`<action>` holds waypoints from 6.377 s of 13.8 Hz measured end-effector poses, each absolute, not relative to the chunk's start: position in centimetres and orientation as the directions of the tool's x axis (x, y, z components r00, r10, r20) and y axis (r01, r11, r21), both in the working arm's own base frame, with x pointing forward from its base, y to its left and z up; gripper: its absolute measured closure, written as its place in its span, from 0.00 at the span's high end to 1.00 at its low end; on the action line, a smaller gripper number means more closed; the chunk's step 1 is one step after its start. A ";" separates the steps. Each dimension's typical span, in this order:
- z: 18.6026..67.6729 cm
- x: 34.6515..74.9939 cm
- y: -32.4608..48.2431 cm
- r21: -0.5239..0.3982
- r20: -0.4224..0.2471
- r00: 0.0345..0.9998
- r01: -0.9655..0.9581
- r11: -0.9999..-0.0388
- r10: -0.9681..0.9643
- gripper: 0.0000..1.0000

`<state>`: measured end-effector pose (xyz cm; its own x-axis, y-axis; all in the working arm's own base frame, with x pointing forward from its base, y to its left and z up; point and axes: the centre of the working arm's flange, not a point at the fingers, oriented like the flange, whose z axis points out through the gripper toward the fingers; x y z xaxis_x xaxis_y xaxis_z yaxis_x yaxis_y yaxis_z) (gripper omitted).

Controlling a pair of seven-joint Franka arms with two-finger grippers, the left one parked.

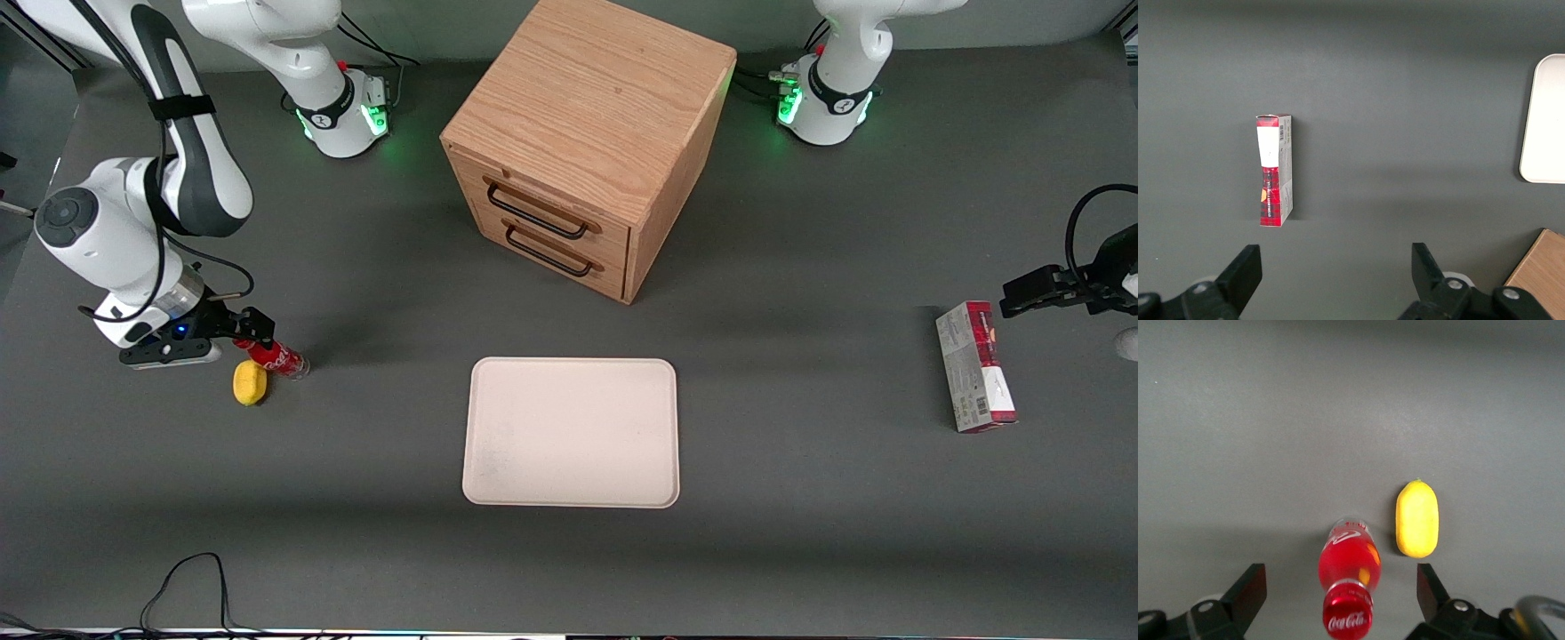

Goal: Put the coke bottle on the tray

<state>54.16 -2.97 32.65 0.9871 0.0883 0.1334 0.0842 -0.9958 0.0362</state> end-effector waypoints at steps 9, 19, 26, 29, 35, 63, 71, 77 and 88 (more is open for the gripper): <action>32.0 53.6 -3.6 0.036 0.098 0.989 0.104 -0.994 0.107 1.00; 31.7 53.2 -3.7 0.029 0.056 0.992 0.112 -0.993 0.114 0.32; 38.7 56.0 -3.8 0.015 -0.020 0.994 0.111 -0.994 0.110 0.32; 48.0 57.4 -3.9 0.005 -0.050 0.993 0.111 -0.994 0.111 0.32; 64.6 56.0 -2.6 -0.021 -0.029 0.991 0.129 -0.991 0.130 0.32; 39.0 69.9 35.9 0.044 0.113 0.927 0.356 -0.933 0.359 0.32; 31.7 71.1 35.8 0.045 0.093 0.930 0.354 -0.934 0.356 0.38; 35.9 71.0 35.8 0.044 0.125 0.927 0.351 -0.935 0.354 1.00; 59.2 62.8 24.0 0.139 -0.026 0.976 0.216 -0.966 0.215 1.00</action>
<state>62.77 23.99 59.15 0.9763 0.2148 -0.0258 0.2163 -0.9663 0.1393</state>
